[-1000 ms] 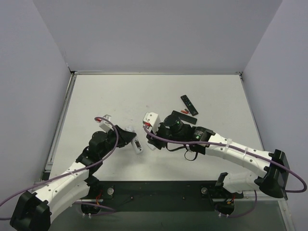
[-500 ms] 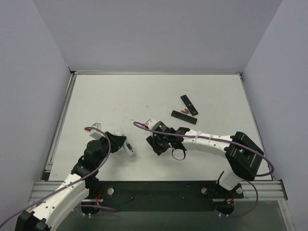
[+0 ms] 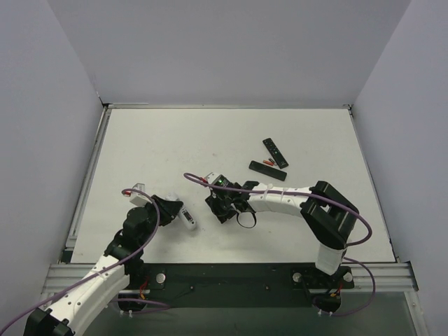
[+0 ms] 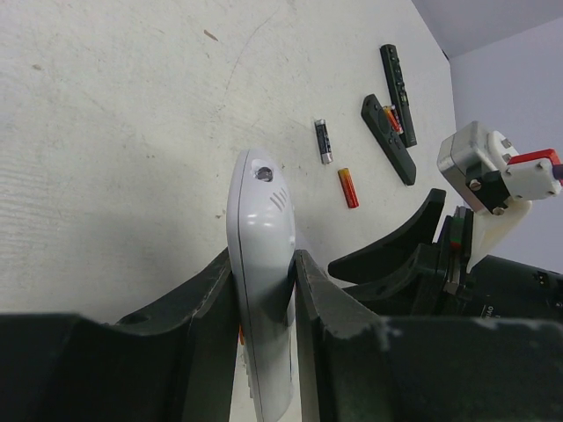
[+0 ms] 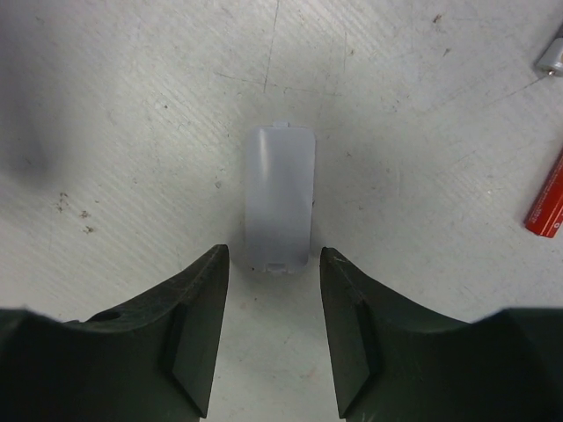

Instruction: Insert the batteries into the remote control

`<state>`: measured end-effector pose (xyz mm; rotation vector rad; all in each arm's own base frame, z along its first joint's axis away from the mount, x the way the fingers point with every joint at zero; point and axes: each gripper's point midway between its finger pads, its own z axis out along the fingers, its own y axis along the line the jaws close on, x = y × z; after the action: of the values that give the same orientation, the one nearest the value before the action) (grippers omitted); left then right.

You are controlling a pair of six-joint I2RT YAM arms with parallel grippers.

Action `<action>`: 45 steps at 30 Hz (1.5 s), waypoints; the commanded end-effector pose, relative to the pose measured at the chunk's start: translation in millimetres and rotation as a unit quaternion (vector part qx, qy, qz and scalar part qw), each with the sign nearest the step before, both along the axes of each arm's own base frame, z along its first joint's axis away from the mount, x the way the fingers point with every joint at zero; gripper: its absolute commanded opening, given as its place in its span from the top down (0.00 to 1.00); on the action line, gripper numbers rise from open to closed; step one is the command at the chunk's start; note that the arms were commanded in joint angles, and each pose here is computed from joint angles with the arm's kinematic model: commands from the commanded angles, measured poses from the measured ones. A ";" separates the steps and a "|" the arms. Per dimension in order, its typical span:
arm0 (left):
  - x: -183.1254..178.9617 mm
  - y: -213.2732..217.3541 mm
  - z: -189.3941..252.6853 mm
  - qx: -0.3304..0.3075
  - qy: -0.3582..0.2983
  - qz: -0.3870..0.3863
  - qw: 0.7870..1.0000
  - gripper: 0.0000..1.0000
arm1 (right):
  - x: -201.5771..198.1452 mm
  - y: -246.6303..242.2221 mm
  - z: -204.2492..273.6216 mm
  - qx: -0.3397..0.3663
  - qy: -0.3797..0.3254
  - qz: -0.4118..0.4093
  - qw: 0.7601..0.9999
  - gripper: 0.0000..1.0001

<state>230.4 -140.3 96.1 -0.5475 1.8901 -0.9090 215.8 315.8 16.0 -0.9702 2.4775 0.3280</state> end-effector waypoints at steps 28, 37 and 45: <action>6.0 -20.6 43.2 -0.159 -0.042 -0.011 0.986 1.00 | -4.0 -9.5 87.1 0.012 -0.047 0.026 0.998 0.95; 6.7 -23.7 53.8 -0.207 -0.057 -0.013 0.977 1.00 | -20.9 2.3 147.2 0.051 -0.041 0.053 0.996 0.95; 5.4 -38.0 69.2 -0.226 -0.072 -0.041 0.970 1.00 | -34.6 21.1 174.7 0.058 -0.036 0.078 0.995 0.95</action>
<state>244.6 -173.8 159.1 -0.6918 1.6517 -1.3331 193.4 335.6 179.5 -1.0623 2.2725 0.4765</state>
